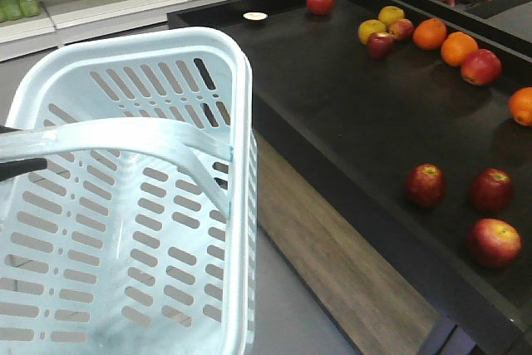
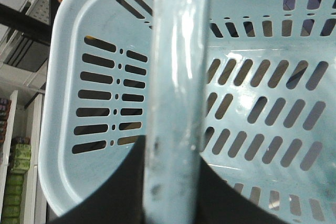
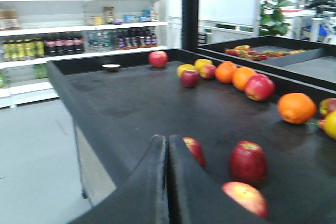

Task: Pick three apples into basket with both arms
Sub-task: 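Drive the base away from the table carrying the basket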

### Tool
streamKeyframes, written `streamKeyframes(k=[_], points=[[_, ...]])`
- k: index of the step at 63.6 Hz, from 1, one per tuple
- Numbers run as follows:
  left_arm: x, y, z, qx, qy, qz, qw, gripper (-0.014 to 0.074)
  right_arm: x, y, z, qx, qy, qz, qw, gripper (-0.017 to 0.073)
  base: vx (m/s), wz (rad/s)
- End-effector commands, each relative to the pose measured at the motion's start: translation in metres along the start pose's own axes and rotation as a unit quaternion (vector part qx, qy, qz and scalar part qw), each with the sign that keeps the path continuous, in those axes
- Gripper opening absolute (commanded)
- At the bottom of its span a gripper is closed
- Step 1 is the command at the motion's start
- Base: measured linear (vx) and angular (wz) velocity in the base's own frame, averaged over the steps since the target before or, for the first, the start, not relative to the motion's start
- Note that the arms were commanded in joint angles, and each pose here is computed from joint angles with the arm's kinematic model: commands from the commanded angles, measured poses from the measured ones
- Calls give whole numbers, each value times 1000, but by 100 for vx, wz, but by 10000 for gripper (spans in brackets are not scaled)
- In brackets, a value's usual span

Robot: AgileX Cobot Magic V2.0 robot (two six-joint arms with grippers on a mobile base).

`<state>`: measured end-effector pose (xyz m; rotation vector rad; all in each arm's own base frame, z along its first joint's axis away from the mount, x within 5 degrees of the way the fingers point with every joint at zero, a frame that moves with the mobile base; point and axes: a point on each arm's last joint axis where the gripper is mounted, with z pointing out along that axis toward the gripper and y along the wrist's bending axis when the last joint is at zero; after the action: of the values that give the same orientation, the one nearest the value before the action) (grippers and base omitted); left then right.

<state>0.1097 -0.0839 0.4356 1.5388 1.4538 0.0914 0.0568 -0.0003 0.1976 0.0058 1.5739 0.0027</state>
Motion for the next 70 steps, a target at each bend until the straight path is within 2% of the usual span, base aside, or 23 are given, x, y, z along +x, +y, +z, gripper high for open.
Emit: streamKeyframes(k=[1, 34, 70], points=[[-10, 10, -11, -51, -41, -11, 998, -6, -2, 0, 0, -2, -29, -6, 1000, -9, -8, 47], [-10, 10, -11, -51, -41, -11, 998, -6, -2, 0, 0, -2, -29, -6, 1000, -9, -7, 41], [-10, 10, -11, -51, -41, -11, 998, -6, -2, 0, 0, -2, -29, -6, 1000, -9, -1, 28]])
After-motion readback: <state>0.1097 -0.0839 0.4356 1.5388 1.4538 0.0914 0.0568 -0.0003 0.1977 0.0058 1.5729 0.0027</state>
